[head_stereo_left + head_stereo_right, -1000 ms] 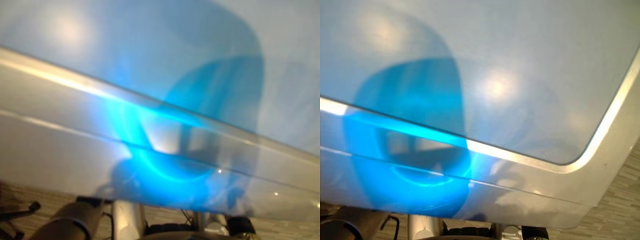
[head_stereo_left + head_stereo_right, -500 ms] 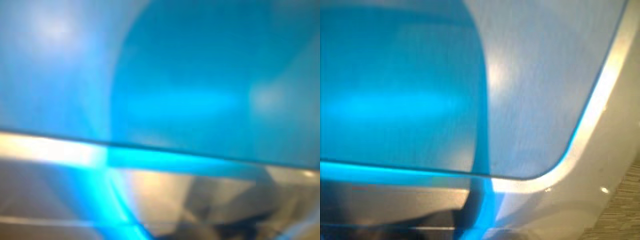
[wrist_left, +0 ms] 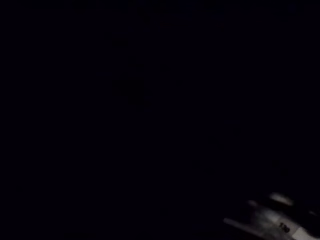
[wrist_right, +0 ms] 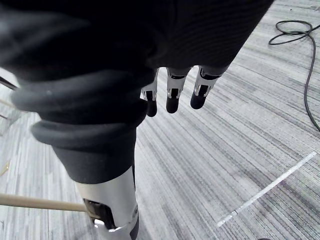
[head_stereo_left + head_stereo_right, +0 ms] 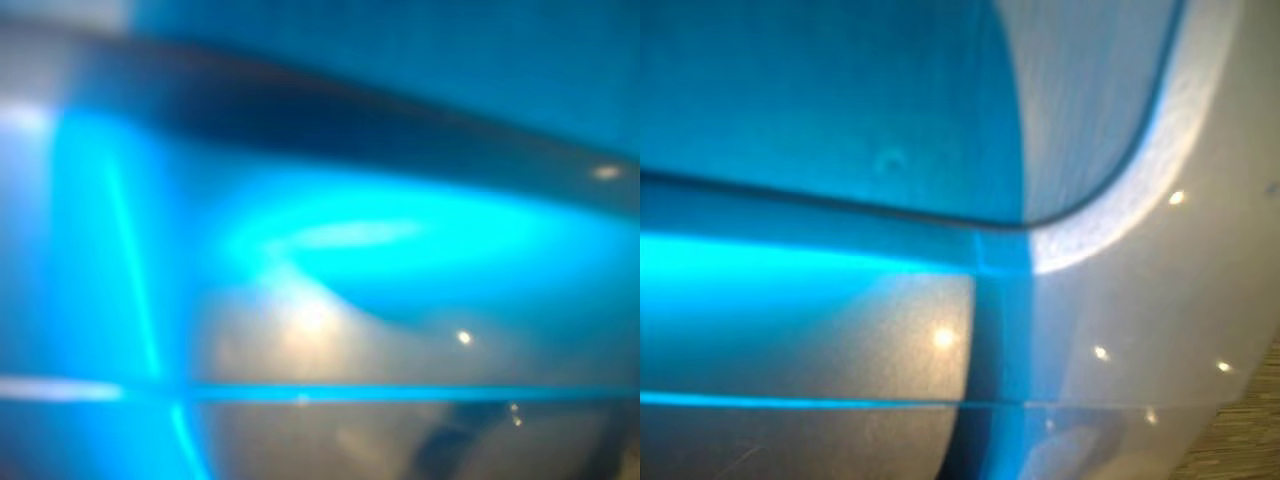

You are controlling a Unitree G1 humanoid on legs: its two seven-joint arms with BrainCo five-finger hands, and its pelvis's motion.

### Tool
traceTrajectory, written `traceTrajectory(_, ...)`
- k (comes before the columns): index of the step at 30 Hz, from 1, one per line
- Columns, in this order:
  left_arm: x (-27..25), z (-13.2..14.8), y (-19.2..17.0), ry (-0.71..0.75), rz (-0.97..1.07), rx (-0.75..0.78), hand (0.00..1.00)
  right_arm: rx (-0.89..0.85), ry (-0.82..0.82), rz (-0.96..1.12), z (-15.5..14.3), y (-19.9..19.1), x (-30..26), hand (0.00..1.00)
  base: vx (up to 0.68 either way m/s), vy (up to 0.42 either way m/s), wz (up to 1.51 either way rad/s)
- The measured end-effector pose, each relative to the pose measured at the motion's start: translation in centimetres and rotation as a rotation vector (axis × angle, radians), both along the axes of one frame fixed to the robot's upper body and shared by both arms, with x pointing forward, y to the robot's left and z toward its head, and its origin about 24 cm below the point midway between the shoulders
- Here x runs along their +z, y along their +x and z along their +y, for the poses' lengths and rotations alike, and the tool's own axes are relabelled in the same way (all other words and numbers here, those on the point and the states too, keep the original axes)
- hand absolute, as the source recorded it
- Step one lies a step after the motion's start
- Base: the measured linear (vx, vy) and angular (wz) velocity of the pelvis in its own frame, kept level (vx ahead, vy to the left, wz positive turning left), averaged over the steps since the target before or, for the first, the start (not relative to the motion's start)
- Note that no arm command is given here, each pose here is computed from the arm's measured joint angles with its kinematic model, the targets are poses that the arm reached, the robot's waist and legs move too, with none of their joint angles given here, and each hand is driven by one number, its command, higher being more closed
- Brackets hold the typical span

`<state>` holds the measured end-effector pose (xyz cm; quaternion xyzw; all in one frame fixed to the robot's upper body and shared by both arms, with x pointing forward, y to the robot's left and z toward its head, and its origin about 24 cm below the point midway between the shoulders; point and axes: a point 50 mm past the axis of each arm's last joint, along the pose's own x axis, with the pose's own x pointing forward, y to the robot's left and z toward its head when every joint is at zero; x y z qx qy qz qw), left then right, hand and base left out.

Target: Pick up the laundry basket with both hands and put the clothes into the washing machine.

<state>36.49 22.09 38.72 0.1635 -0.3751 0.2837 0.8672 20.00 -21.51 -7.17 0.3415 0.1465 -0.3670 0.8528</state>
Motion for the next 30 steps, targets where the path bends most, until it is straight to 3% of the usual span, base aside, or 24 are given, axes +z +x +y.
traceTrajectory(12, -1.6, 1.7, 0.6, -0.074, 0.078, 0.037, 0.00, 0.032, 0.020, -0.011, 0.9, 0.3, 0.0, 0.00, -0.02, 0.035, -0.03)
traceTrajectory(17, -9.3, 2.1, 3.2, -0.229, 0.341, -0.030, 0.00, 0.055, 0.038, -0.012, 1.4, 0.4, -0.1, 0.00, -0.02, 0.031, 0.04)
traceTrajectory(21, -18.9, 0.2, 4.1, -0.424, 0.593, -0.155, 0.00, 0.059, 0.069, 0.013, 1.6, 0.4, -0.5, 0.00, -0.02, 0.006, 0.01)
traceTrajectory(25, -25.3, -0.7, 3.0, -0.595, 0.698, -0.201, 0.00, 0.046, 0.079, 0.033, 1.2, 0.3, -0.8, 0.00, 0.01, -0.015, 0.04)
traceTrajectory(30, -35.5, -1.3, -1.4, -0.837, 0.896, -0.207, 0.00, 0.044, 0.090, 0.063, 0.9, 0.0, -1.1, 0.00, 0.05, -0.026, 0.03)
